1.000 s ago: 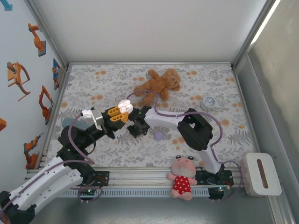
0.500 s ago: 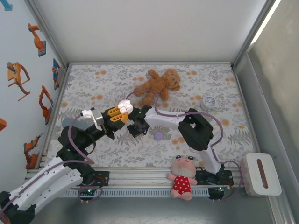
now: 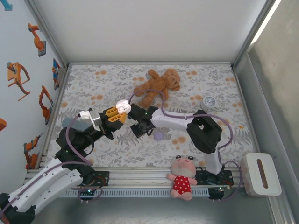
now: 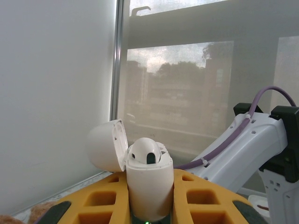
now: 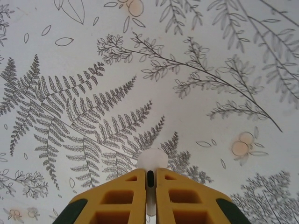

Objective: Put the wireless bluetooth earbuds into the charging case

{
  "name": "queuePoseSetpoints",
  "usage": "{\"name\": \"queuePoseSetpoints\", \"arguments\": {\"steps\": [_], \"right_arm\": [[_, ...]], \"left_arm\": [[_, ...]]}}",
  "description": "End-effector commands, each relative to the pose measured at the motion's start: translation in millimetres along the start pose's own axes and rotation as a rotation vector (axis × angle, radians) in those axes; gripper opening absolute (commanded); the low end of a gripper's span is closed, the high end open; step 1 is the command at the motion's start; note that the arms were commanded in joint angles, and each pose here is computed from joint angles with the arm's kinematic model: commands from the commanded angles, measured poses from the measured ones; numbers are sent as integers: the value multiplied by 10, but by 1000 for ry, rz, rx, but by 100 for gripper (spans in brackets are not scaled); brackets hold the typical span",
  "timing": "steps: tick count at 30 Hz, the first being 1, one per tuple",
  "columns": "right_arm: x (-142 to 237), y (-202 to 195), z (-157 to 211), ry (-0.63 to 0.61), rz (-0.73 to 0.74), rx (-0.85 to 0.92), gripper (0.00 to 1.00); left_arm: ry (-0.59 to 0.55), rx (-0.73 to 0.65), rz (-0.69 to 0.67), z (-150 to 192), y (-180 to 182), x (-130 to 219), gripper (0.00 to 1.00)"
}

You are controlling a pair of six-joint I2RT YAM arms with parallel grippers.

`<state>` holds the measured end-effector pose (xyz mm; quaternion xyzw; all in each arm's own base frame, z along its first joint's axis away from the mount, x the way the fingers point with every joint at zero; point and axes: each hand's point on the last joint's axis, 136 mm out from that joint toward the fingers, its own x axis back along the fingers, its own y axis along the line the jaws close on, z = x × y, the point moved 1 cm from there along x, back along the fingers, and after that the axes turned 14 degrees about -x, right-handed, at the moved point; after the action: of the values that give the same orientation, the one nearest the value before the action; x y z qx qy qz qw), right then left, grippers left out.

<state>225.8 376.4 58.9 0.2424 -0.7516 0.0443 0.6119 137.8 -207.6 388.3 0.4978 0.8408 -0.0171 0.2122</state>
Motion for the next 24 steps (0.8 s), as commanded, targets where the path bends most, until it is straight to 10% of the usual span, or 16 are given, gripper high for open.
{"name": "queuePoseSetpoints", "arguments": {"steps": [1, 24], "right_arm": [[344, -5, -207, -133, -52, -56, 10], [2837, -60, -611, -924, -383, -109, 10]], "left_arm": [[-24, -21, -33, -67, 43, 43, 7], [31, -104, -167, 184, 279, -46, 0]]}}
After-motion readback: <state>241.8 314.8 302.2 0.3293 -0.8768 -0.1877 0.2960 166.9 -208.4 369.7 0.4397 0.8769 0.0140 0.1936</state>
